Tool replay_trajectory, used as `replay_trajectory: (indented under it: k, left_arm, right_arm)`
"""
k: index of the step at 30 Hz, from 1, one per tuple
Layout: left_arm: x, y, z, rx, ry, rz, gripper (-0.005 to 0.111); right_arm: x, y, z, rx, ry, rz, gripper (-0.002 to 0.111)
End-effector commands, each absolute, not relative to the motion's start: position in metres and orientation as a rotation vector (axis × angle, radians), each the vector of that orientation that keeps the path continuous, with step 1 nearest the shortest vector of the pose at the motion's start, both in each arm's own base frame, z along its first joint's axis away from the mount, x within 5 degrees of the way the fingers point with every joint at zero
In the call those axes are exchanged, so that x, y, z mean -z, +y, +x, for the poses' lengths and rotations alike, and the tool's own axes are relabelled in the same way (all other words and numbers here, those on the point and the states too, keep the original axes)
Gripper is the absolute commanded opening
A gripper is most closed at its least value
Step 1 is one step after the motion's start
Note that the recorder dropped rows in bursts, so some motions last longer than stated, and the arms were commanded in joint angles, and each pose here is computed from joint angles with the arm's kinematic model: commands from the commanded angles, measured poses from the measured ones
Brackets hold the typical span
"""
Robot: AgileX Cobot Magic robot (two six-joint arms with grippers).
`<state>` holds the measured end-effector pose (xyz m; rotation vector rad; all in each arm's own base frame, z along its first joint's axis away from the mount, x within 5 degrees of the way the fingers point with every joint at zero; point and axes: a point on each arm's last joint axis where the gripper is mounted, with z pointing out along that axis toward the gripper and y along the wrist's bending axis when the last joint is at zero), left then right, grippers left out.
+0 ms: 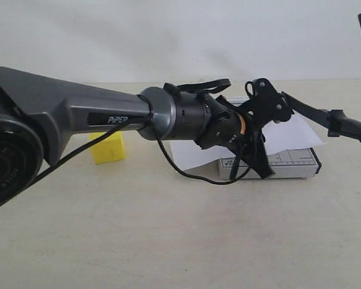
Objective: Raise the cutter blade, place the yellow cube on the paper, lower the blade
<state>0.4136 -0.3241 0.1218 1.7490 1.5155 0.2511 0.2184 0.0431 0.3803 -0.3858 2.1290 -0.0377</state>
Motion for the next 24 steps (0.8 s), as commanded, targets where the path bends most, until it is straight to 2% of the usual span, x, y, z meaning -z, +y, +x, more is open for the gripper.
replay_trajectory:
  k: [1, 9, 19, 24]
  left_arm:
    - [-0.122, -0.337, 0.408, -0.225, 1.494, 1.733, 0.004]
    - [-0.126, -0.330, 0.413, -0.260, 1.529, 1.769, 0.004]
    - [-0.177, -0.323, 0.411, -0.353, 1.477, 1.786, 0.004]
    - [-0.186, -0.311, 0.415, -0.408, 1.496, 1.809, 0.004]
  right_arm:
    - [-0.384, 0.043, 0.218, 0.049, 2.110, -0.395, 0.000]
    - [-0.384, 0.043, 0.218, 0.049, 2.112, -0.395, 0.000]
    - [-0.384, 0.043, 0.218, 0.049, 2.112, -0.395, 0.000]
    - [-0.384, 0.043, 0.218, 0.049, 2.112, -0.395, 0.000]
